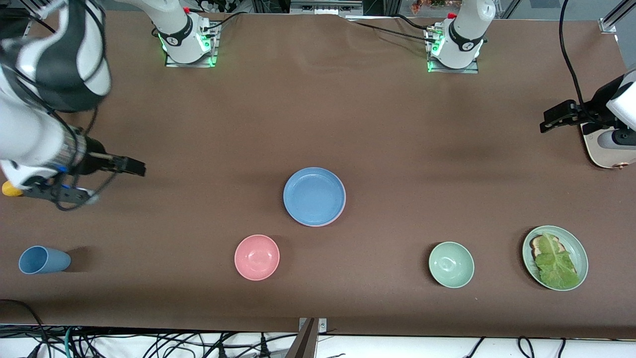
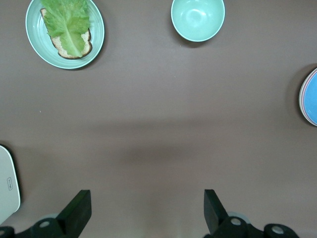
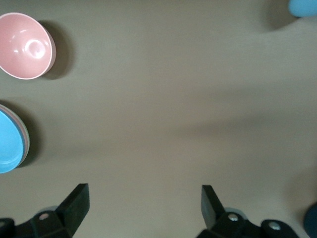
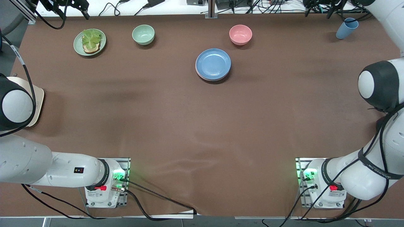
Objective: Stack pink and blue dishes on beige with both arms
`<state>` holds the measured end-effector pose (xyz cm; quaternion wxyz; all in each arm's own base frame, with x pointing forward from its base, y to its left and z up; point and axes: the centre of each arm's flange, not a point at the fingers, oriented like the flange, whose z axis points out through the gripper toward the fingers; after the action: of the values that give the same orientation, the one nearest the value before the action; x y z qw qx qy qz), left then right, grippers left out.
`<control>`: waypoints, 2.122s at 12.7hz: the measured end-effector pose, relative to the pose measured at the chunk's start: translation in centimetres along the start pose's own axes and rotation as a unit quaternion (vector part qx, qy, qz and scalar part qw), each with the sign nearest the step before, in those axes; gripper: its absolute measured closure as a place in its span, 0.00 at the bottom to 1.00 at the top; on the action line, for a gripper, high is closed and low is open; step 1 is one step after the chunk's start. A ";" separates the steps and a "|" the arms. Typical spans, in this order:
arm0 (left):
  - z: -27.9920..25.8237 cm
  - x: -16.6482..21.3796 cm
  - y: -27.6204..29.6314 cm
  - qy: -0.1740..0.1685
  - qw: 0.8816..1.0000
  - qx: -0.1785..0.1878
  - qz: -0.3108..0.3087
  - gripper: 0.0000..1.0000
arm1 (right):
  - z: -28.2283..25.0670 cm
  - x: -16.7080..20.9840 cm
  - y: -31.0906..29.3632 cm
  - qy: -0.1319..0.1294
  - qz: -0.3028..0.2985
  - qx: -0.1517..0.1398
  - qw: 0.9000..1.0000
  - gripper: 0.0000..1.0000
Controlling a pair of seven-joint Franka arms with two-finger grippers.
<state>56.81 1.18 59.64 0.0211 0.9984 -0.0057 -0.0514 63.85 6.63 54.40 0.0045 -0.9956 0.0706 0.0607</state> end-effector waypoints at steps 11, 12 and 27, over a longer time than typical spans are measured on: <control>0.1 0.1 0.0 0.000 1.000 0.000 0.000 0.00 | -2.9 -7.3 5.6 0.016 -0.035 0.004 0.999 0.00; 0.1 0.1 0.0 0.000 1.000 0.000 0.000 0.00 | -2.8 -7.7 5.8 0.020 -0.035 0.000 0.999 0.00; 0.1 0.2 0.2 0.004 1.000 0.000 0.001 0.00 | -3.0 -7.5 6.9 0.027 -0.026 -0.001 0.999 0.00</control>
<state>56.95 1.01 59.54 0.0208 0.9986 -0.0071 -0.0476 55.85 0.85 58.29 0.0031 -0.9984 0.0443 0.0340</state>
